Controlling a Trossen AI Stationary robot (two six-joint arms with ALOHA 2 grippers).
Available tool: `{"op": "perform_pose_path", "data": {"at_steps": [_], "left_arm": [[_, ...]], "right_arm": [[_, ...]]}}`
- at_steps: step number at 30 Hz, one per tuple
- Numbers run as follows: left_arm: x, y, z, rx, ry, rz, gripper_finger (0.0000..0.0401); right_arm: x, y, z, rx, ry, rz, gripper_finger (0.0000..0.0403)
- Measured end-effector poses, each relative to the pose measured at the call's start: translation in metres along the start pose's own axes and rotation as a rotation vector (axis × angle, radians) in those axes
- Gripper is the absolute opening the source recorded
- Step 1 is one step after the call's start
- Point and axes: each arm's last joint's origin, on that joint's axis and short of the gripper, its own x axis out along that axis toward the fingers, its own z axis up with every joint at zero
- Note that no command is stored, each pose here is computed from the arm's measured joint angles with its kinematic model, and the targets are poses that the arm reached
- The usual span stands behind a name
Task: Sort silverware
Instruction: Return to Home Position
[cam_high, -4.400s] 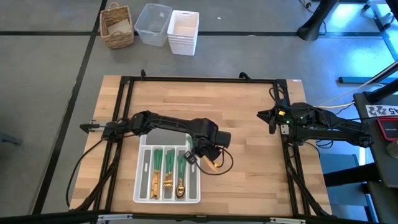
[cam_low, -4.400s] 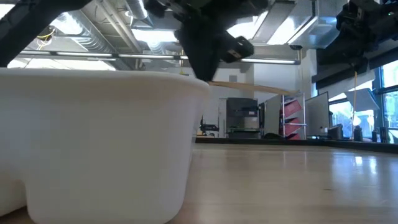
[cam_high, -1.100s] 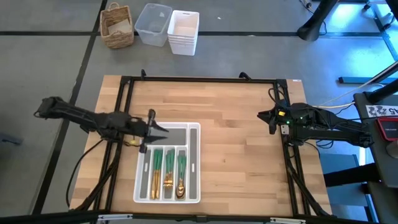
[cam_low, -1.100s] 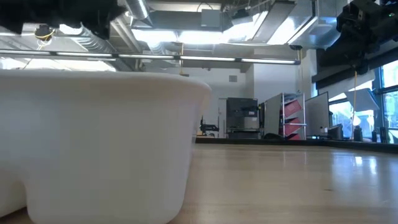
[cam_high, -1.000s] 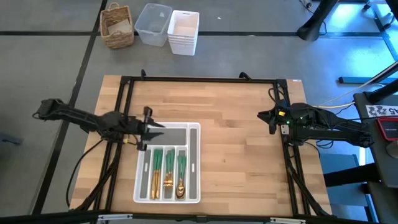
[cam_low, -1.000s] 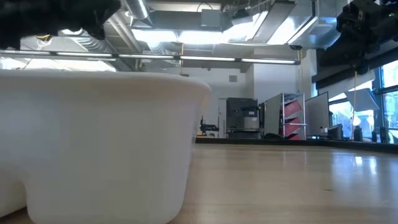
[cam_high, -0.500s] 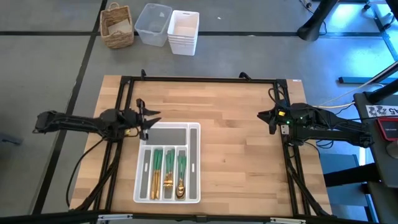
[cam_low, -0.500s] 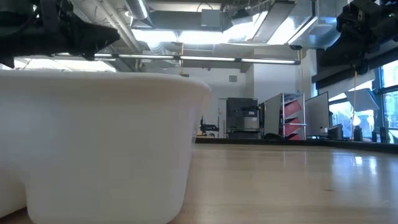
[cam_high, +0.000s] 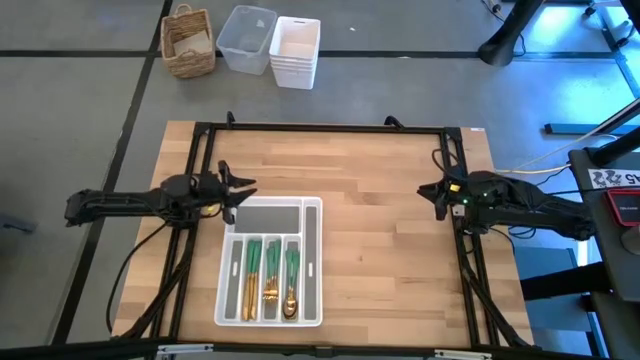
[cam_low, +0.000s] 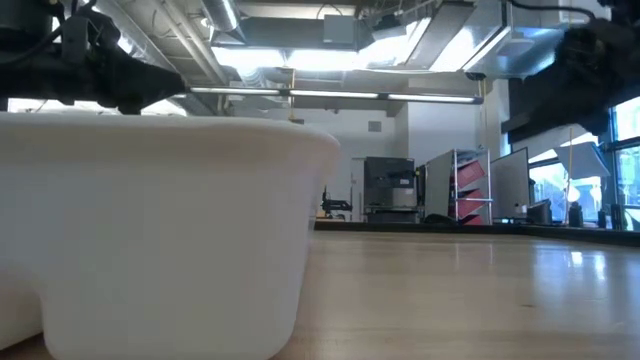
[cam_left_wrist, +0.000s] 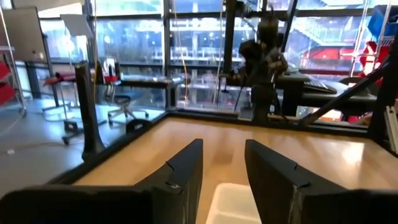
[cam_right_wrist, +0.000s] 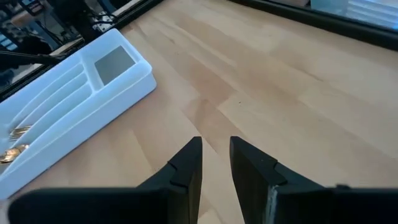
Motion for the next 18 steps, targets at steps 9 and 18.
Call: {"op": "perform_pose_path", "data": {"at_steps": [9,18], "left_arm": [[-0.001,0.000,-0.003,0.041,0.026,0.000,0.0114],[-0.002,0.001,-0.004,0.023,0.037,0.001,0.0114]], "right_arm": [[0.020,-0.024,-0.049,-0.001,0.007,-0.003,0.0083],[0.035,-0.029,-0.070,-0.009,0.153,0.040,0.0083]]}}
